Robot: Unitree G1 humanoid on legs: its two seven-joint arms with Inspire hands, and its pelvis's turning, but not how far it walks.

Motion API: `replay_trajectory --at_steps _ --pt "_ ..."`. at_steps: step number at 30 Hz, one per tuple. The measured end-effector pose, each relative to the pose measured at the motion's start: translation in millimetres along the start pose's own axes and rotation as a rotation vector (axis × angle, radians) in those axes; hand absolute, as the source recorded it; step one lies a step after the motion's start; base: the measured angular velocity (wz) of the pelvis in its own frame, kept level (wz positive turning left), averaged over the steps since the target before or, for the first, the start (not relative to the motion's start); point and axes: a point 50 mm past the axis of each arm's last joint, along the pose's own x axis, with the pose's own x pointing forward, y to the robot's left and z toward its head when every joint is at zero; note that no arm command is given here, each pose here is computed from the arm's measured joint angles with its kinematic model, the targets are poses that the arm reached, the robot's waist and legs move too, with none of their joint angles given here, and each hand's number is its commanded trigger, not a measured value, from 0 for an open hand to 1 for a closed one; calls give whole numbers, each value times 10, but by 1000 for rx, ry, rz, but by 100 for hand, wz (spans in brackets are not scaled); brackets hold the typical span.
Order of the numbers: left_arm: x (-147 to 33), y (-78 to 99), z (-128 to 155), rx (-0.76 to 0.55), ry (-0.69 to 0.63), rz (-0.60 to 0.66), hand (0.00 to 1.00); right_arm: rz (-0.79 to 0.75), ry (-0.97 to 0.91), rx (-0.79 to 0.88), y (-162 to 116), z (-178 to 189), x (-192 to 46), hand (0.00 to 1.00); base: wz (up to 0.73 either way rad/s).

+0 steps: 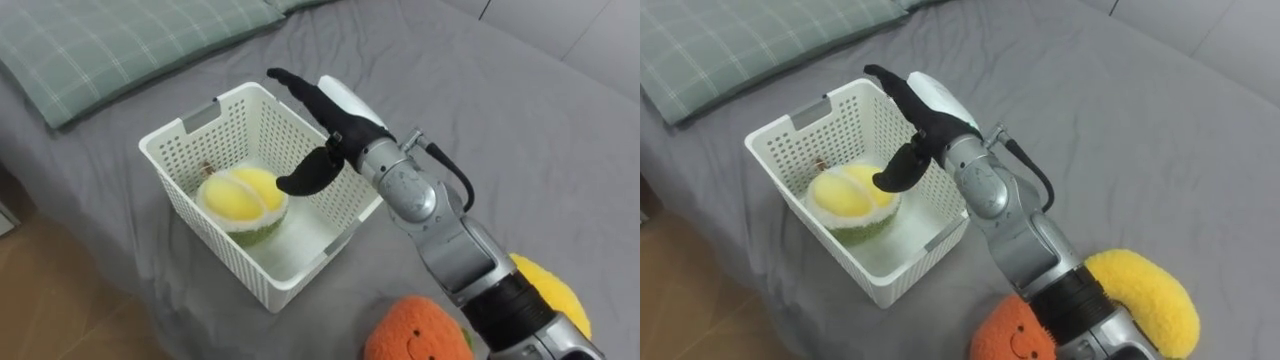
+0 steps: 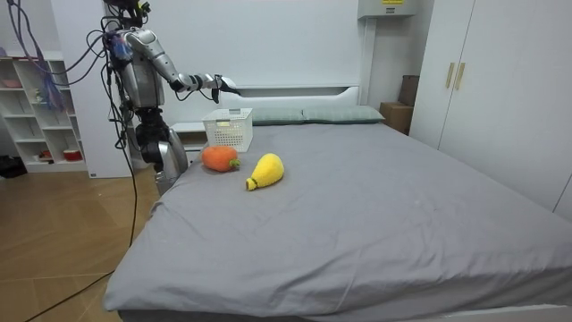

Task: Collect toys from the bed

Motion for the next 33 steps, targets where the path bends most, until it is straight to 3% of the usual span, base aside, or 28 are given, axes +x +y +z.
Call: replay_trajectory --at_steps 9,14,24,33 --pt "-6 -9 -44 1 13 15 0 -12 92 86 -26 -243 18 0 0" --pt "-16 -12 -102 3 25 14 0 -112 110 138 -173 -347 -19 0 -4" --pt "-46 -8 -267 -18 69 36 0 -358 244 264 -489 -810 -291 0 -11" --pt "-99 -51 -488 -37 135 27 0 -416 399 241 -509 -1194 -537 0 -20"
